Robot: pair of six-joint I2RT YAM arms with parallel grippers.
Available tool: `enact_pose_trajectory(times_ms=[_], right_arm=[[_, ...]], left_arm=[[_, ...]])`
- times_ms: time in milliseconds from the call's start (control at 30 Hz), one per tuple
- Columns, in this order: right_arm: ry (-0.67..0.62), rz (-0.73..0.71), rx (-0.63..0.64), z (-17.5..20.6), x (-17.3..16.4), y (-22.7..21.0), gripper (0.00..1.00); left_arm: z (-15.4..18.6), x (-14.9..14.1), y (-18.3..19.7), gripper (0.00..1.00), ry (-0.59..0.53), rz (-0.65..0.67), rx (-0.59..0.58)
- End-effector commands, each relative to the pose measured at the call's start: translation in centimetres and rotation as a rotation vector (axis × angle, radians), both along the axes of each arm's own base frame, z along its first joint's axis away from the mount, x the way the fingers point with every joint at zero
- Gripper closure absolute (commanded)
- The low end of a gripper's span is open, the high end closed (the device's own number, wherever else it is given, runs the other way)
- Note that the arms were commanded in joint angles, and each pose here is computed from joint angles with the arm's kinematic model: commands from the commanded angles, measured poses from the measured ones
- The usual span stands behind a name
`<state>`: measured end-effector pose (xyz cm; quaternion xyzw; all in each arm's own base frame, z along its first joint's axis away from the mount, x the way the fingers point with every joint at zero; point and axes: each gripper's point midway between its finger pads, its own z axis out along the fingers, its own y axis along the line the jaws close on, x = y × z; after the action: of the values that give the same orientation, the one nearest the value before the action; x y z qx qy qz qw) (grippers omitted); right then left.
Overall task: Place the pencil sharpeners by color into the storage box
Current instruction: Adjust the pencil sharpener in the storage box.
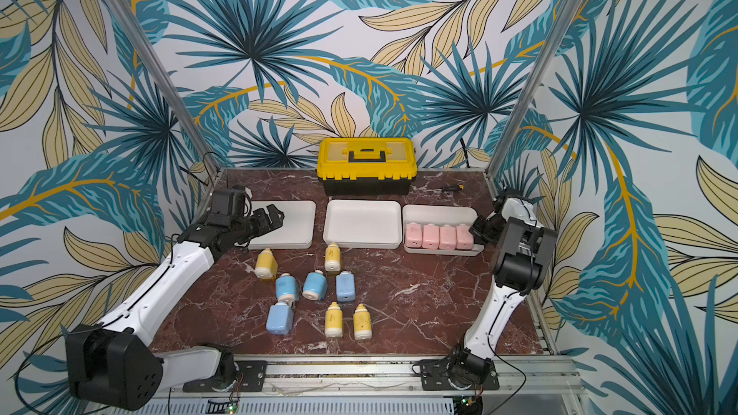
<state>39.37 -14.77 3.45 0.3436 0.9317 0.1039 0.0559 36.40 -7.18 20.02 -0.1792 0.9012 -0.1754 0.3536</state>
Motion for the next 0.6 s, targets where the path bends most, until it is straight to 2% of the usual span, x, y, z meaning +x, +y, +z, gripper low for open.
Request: enact_pose_trajectory(times_ms=[0,200,367,500,567], right_arm=[[0.007,-0.05,-0.135,2.2,-1.0,-2.0,1.0],[-0.047,-0.084,-0.273,7.0,-1.6,-3.8,1.0],[-0.126,-0.08,-0.288,11.3,-2.1,-3.1,1.0],[-0.216,-0.02,-0.217,15.1,-3.2,0.8,0.88],[-0.233,0.084,-0.225,16.9,-4.5,4.7,0.78]], left_arm=[[2.0,0.3,0.1,0.01,-0.053,0.001,-0.012],[2.2,0.2,0.2,0.01,-0.06,-0.001,-0.008],[2.7,0.2,-0.1,0.01,-0.072,-0.016,-0.009],[3.4,0.0,-0.2,0.01,-0.092,-0.029,-0.016],[3.9,-0.3,-0.2,0.01,-0.106,-0.033,-0.019]])
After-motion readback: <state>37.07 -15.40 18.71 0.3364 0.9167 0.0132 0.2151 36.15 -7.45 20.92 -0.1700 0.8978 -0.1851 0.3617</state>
